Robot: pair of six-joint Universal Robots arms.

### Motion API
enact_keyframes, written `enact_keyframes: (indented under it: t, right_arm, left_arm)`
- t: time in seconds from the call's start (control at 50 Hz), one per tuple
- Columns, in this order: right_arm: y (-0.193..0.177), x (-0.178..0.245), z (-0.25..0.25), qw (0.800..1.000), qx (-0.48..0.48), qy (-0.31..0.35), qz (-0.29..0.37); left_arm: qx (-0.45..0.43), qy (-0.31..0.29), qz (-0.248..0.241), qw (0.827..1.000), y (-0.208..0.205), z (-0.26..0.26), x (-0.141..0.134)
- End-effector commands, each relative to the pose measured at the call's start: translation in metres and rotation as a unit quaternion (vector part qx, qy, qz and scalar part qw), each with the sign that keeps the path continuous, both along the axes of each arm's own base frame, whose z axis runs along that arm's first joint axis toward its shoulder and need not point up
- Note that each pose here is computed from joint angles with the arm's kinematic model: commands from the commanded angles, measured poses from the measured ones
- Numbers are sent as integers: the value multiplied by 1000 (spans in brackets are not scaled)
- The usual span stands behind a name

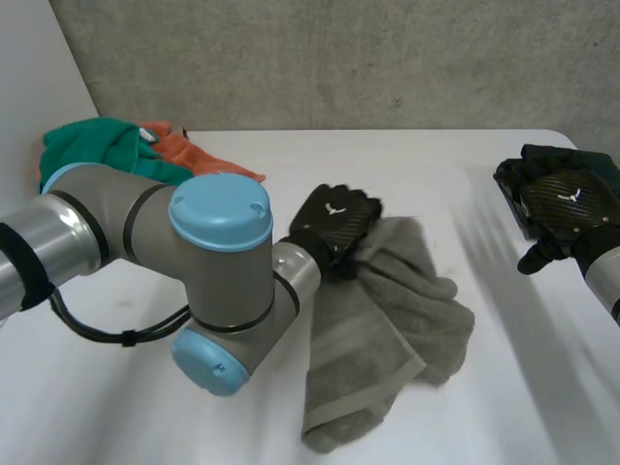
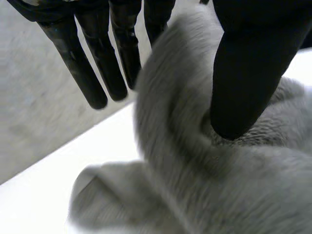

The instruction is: Fold the laundry.

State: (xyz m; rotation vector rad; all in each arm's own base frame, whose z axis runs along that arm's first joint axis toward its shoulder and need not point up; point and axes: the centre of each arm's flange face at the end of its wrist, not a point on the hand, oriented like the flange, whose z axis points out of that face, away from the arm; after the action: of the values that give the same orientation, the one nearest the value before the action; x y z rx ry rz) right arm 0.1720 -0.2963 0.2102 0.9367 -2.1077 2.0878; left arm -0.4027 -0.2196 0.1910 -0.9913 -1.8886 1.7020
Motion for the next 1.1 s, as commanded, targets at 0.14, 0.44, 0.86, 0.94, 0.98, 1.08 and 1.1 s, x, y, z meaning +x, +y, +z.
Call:
enact_keyframes:
  t: [0.14, 0.44, 0.86, 0.94, 0.98, 1.08, 1.1]
  right_arm:
    - [-42, 25, 12, 989, 32, -3, 143]
    - [-53, 77, -18, 958, 114, 25, 261]
    - [-33, 64, -26, 973, 148, 95, 152]
    - [-24, 63, -36, 968, 171, 96, 154]
    - [-20, 62, -41, 966, 182, 96, 155]
    - [-15, 61, -48, 963, 198, 92, 158]
    - [-14, 61, -49, 963, 199, 92, 159]
  left_arm:
    - [40, 8, 115, 993, 32, 31, 55]
    - [164, 70, 173, 969, 40, 6, 92]
    - [142, -6, 53, 988, 100, -29, 52]
    - [114, -30, 24, 993, 110, -35, 35]
    - [102, -43, 27, 994, 108, -42, 28]
    - [82, -49, 61, 994, 96, -47, 20]
    - [81, -50, 65, 993, 94, -48, 19]
